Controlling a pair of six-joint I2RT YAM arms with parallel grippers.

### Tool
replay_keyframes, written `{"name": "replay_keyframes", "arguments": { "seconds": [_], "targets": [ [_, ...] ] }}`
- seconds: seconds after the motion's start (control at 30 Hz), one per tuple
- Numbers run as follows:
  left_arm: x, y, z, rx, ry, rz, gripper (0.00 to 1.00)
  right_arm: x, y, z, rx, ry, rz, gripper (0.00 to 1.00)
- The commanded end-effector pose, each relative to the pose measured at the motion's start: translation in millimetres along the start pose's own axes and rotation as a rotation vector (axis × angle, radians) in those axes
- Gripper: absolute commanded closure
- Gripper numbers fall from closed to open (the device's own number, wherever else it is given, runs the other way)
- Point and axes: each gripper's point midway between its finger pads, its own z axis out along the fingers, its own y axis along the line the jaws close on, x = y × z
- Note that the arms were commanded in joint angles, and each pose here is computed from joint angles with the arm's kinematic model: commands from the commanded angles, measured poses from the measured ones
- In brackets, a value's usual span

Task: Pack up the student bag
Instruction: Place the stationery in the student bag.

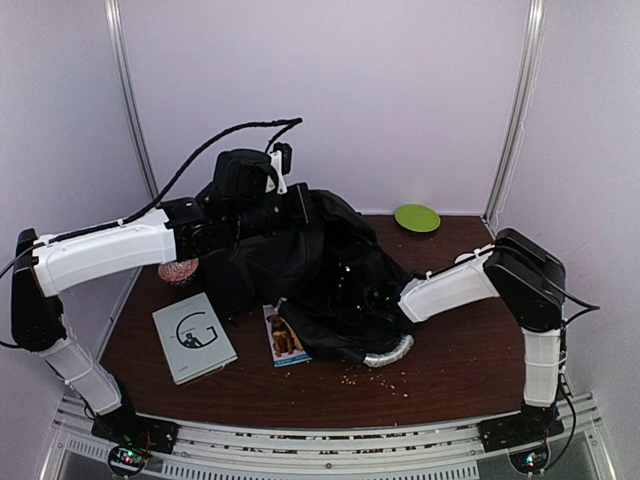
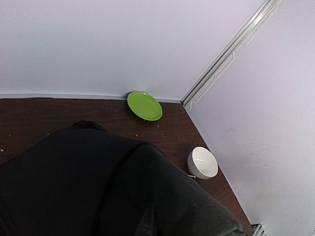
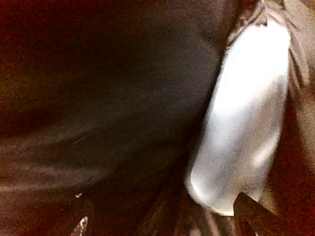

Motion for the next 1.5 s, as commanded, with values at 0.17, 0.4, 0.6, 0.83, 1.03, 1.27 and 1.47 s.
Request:
{"name": "replay_keyframes", "arguments": {
  "seconds": [0.17, 0.4, 0.6, 0.83, 1.03, 1.27, 1.47],
  "targets": [
    [-62, 1, -4, -0.002, -0.184, -0.034, 1.0, 8, -30, -28, 0.082, 0.022, -0.098, 0.01],
    [-31, 20, -6, -0.012, -0.142, -0.051, 1.0, -16, -32, -43, 0.019, -0.085, -0.103, 0.03],
    [-37, 39, -25, -0.007, -0.171, -0.093, 1.0, -3, -21, -39, -0.078, -0.027, -0.276, 0.08],
    [-52, 28, -3, 0.025, -0.143, -0.075, 1.0, 17, 7, -52, -0.097, 0.01, -0.477, 0.08],
    [-38, 22, 24, 0.044, -0.065, -0.075, 1.0, 1, 34, -87, -0.11, -0.083, -0.562, 0.07],
    [-56, 27, 14, -0.006, -0.118, -0.056, 1.0, -10, 46, -124, -0.105, -0.149, -0.688, 0.07],
    [-44, 37, 12, -0.024, -0.108, -0.03, 1.0, -39, 41, -161, -0.1, -0.264, -0.62, 0.1]
  ]
}}
